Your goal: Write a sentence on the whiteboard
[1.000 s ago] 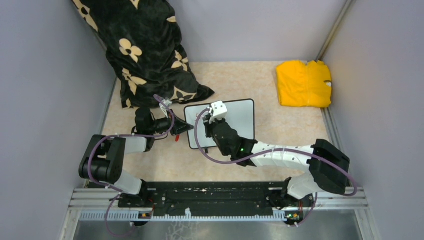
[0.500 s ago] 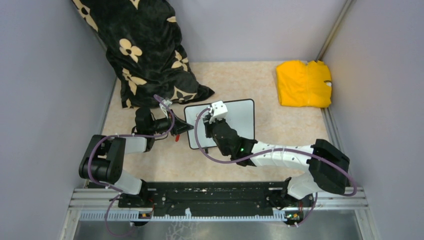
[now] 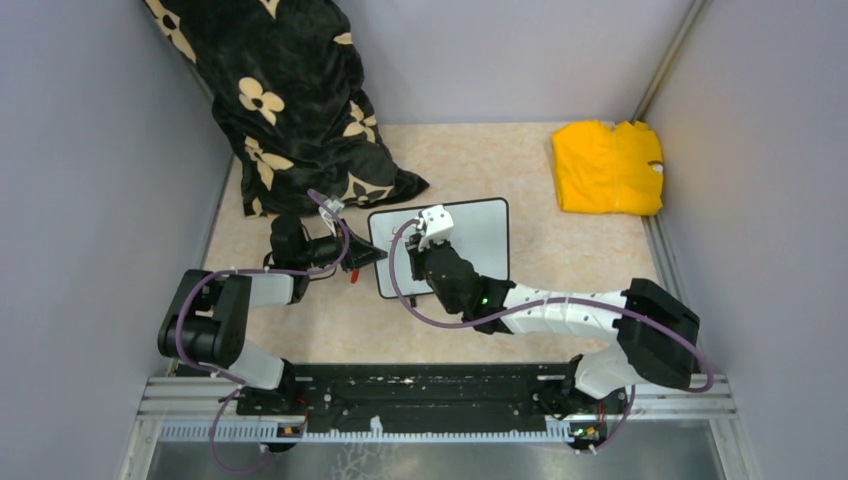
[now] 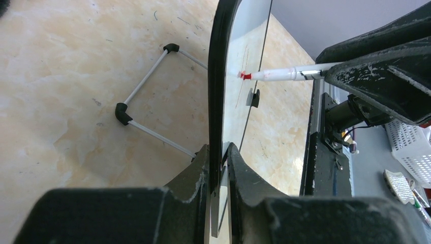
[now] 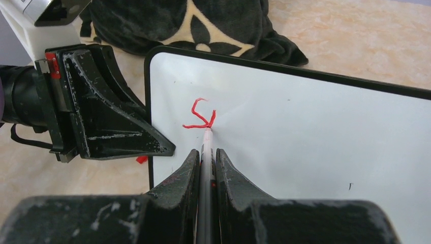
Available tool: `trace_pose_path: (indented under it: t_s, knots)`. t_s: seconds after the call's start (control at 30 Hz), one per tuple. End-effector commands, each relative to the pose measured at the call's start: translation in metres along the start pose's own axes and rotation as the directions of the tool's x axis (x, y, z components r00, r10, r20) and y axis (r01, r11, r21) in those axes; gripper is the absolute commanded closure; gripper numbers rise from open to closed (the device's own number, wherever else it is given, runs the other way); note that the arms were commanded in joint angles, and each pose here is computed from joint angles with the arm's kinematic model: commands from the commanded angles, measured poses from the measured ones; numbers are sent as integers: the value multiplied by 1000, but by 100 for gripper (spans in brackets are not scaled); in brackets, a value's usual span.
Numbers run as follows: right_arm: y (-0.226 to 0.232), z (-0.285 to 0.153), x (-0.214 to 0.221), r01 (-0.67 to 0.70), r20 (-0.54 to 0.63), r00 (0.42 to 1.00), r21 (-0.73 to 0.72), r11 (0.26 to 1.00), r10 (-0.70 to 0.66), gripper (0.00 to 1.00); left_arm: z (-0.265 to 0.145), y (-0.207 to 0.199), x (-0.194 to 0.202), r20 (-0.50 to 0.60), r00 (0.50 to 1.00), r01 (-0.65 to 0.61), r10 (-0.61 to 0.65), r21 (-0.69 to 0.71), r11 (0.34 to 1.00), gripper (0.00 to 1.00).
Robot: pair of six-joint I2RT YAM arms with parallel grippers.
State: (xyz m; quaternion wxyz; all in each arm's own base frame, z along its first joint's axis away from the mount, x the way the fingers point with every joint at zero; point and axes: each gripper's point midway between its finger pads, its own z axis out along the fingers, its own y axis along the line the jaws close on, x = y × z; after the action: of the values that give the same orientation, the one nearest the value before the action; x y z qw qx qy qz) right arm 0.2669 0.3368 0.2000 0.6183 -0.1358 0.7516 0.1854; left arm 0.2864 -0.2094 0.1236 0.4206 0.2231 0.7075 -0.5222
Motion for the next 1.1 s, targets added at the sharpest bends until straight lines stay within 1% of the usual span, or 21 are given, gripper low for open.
trace_pose_path:
  t_s: [0.0,0.2,0.57,1.07]
  knots:
    - [-6,-3,3,-5,-14,1000,3,1000,5,100,3,4,-3,-2,999,-32,32,-11,999,97]
    - [-7,-3,-2,-17,0,1000,11,1000,17,100,3,4,-3,-2,999,-32,32,-12,999,97]
    - [-5,0,-29,-37,74,997,26,999,35,100,3,4,-2,-6,999,-35,35,-10,999,97]
    - [-8,0,-44,-53,121,991,34,998,49,100,4,4,0,-11,999,-33,32,-11,999,97]
